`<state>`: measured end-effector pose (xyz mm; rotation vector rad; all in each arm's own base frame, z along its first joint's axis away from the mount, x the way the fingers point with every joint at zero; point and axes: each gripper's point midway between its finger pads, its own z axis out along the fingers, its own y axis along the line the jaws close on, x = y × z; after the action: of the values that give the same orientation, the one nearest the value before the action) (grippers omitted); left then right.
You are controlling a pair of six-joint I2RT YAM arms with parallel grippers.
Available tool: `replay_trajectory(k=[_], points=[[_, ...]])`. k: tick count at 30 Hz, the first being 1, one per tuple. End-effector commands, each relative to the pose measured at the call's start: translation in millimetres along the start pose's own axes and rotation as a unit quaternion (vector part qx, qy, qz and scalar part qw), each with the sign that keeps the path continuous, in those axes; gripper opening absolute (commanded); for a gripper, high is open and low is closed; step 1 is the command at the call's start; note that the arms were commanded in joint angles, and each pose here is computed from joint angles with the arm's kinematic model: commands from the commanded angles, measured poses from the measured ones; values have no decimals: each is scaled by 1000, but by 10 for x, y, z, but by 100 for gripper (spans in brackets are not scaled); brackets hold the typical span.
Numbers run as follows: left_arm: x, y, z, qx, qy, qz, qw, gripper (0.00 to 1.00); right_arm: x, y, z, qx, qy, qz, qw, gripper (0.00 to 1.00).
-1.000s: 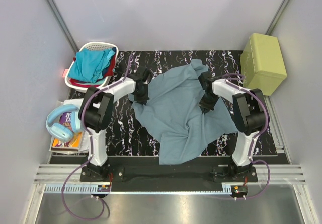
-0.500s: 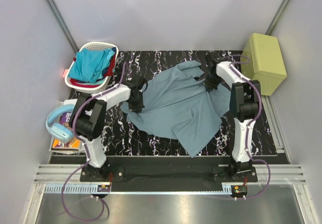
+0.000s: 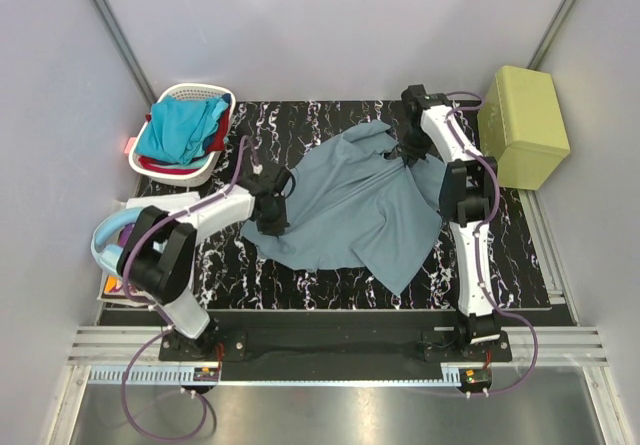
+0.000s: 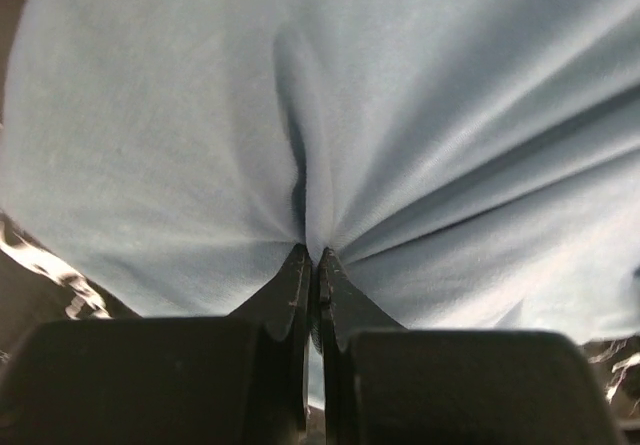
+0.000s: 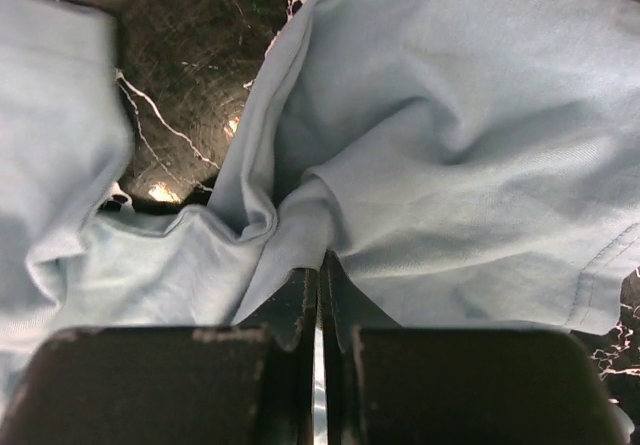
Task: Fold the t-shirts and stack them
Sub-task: Flatten out the tshirt
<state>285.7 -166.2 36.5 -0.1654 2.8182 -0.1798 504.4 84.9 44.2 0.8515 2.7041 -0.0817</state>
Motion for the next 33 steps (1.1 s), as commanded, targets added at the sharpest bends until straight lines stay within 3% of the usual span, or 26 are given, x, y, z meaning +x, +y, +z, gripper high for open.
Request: replay_trajectory(k=[1,4,8,9,12,14,18,21,23,28,33], points=[[449,261,-96,-58,51,19,997,0,-592,-309,-45,35,-70,29,997,0],[398,180,-144,-59,32,29,997,1,-576,-325,-53,34,-63,11,997,3],[-69,-28,-518,-43,-78,37,995,45,-655,-156,-341,-25,-83,-5,996,34],[-187,-87,-599,-34,-102,35,994,64,-695,-98,-520,-49,-91,-5,995,48],[-599,-247,-890,-15,-176,35,984,90,-747,57,-897,-98,-108,-13,989,69],[-844,-368,-1031,-5,-208,42,977,99,-742,121,-1153,-119,-121,-17,985,72],[-1174,-602,-867,2,-199,66,978,99,-560,142,-1386,-129,-122,-35,983,72],[-1440,-798,-663,23,-186,72,980,93,-399,119,-1547,-133,-130,-49,981,71],[-1497,-853,-393,28,-164,82,983,87,-380,91,-1761,-143,-154,-51,976,70],[-1819,-1167,99,88,-131,101,982,84,1,93,-1944,-156,-170,-80,970,69],[-2258,-1402,120,96,-169,126,973,83,313,-34,-2115,-164,-178,-101,965,68]])
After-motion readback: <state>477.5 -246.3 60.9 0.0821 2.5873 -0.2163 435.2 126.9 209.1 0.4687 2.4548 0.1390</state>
